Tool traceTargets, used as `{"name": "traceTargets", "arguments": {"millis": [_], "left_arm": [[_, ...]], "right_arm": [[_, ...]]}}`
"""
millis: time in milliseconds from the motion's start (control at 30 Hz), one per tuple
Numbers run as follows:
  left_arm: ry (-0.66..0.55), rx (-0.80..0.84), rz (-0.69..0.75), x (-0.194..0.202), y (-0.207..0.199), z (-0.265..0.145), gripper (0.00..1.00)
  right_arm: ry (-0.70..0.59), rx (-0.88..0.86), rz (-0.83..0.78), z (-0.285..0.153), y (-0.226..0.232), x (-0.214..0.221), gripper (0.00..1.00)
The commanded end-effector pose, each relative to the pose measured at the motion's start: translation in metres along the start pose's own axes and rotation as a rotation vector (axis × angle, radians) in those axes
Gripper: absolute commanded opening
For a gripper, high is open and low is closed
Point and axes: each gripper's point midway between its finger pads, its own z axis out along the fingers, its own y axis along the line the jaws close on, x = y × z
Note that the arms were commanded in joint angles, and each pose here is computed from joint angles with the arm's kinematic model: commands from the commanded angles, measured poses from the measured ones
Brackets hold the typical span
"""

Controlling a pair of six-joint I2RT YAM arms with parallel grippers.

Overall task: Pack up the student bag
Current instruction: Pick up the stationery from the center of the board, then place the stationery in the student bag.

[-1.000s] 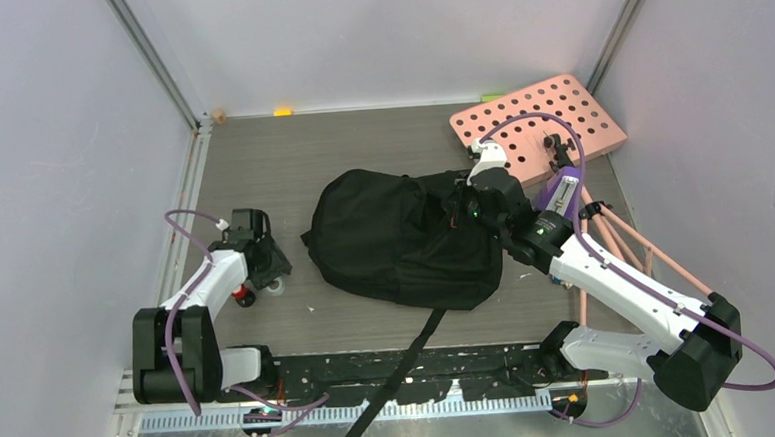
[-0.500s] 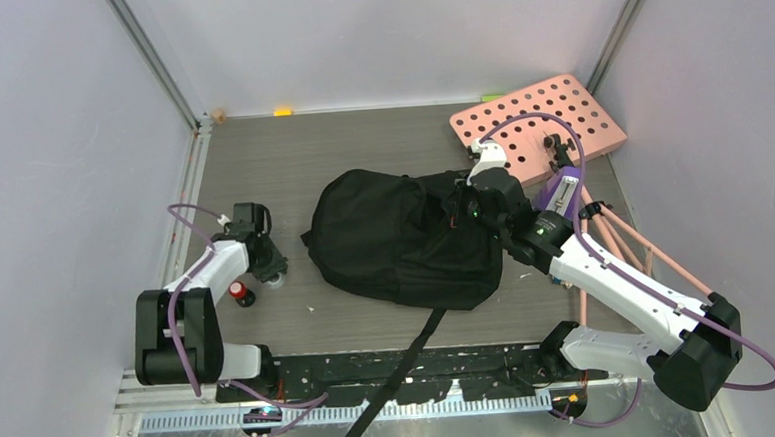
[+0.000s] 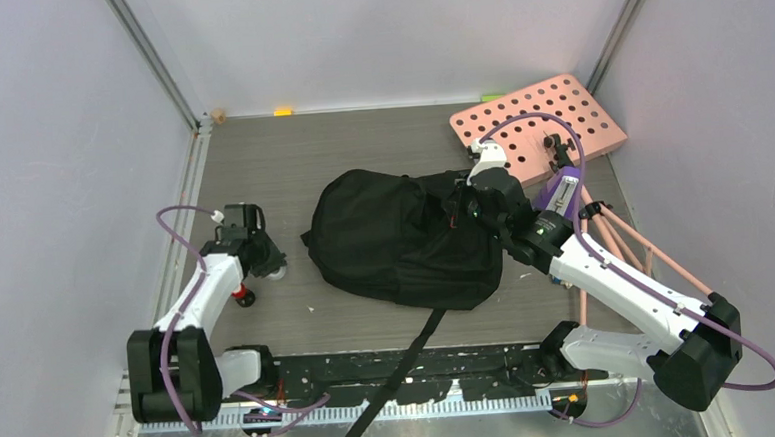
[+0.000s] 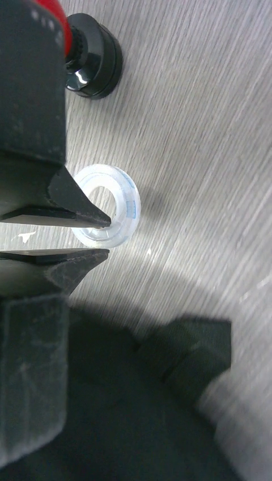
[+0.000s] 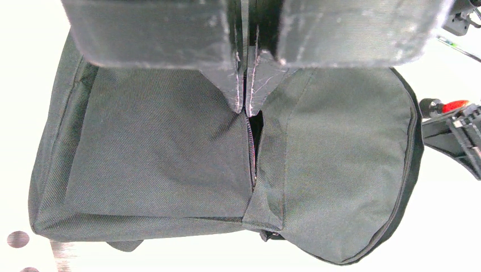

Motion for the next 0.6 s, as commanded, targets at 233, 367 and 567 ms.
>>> {"name": "traceTargets", "arguments": {"millis": [233, 367, 567], "left_arm": [[-0.132, 0.462, 0.085, -0.017, -0.080, -0.096, 0.12], [-0.129, 0.605, 0.167, -0.012, -0.132, -0.137, 0.12], [-0.145, 0.818, 0.350, 0.021, -0.233, -0.188, 0.16]], "right_arm": [[-0.066, -0.028, 0.004, -0.008, 0.014, -0.032, 0.00], [-0.072, -0.020, 0.005, -0.011, 0.013, -0.035, 0.00], [-0.074, -0.013, 0.010, -0.013, 0.014, -0.040, 0.00]]}}
